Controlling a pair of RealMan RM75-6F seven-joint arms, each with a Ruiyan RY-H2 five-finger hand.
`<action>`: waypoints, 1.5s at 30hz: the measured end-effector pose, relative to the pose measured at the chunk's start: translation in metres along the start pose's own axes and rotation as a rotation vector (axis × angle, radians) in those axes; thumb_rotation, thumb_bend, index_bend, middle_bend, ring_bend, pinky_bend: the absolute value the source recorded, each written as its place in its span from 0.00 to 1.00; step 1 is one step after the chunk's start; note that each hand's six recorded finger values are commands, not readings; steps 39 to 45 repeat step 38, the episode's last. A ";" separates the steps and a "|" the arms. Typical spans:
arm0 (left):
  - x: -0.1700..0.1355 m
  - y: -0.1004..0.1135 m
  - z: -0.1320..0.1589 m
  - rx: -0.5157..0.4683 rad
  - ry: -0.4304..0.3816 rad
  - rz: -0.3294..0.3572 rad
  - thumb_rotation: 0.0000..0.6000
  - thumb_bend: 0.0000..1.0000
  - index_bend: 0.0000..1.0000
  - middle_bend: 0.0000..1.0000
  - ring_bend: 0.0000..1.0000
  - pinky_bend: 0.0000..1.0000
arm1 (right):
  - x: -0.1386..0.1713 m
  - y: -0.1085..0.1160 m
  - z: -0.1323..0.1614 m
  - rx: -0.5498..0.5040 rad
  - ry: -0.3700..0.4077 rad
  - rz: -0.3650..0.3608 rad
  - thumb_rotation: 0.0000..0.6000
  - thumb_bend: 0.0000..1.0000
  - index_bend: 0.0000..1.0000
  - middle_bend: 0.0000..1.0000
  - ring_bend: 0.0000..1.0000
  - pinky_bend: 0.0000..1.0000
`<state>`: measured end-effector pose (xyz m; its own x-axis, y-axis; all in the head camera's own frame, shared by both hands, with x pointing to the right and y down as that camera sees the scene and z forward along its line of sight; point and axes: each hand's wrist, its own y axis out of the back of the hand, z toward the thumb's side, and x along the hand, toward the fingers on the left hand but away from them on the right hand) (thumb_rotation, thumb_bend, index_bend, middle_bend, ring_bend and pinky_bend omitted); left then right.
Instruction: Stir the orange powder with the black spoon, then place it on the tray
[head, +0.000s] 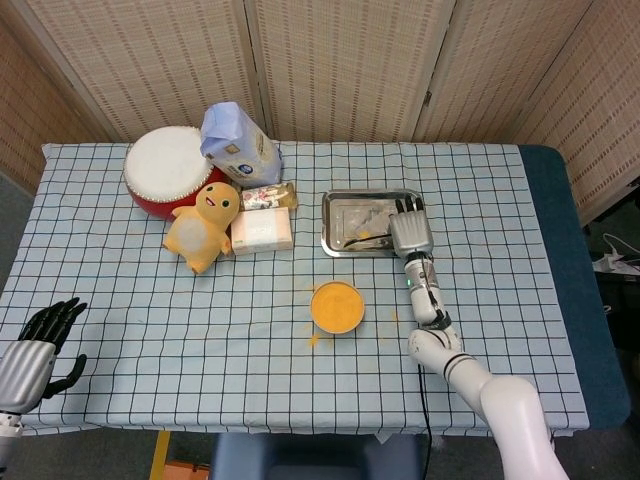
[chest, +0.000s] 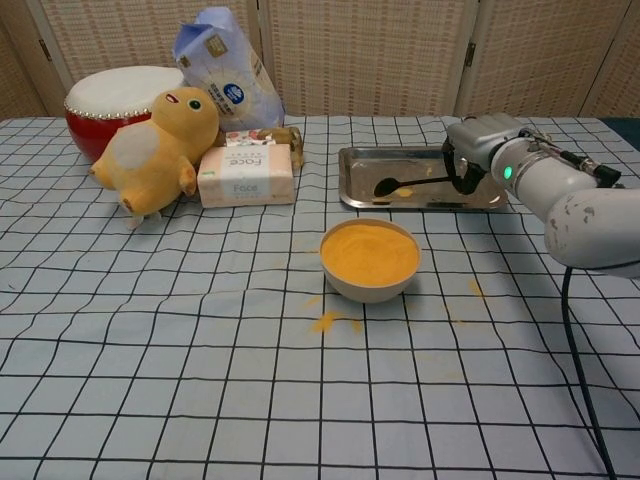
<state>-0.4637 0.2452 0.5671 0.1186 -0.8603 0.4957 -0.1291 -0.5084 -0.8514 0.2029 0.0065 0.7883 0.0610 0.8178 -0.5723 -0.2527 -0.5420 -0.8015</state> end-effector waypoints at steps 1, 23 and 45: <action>0.000 0.000 0.000 -0.001 0.000 0.001 1.00 0.46 0.00 0.00 0.00 0.09 | 0.000 0.001 -0.001 -0.007 0.002 -0.004 1.00 0.41 0.00 0.09 0.00 0.07; -0.002 0.008 0.001 0.018 0.010 0.065 1.00 0.46 0.00 0.00 0.00 0.09 | 0.175 0.060 -0.068 -0.153 0.155 -0.171 1.00 0.36 0.00 0.00 0.00 0.00; 0.002 -0.004 0.006 0.093 0.031 0.050 1.00 0.46 0.00 0.00 0.00 0.07 | 0.306 0.009 -0.184 -0.199 -0.119 -0.184 1.00 0.36 0.00 0.00 0.00 0.00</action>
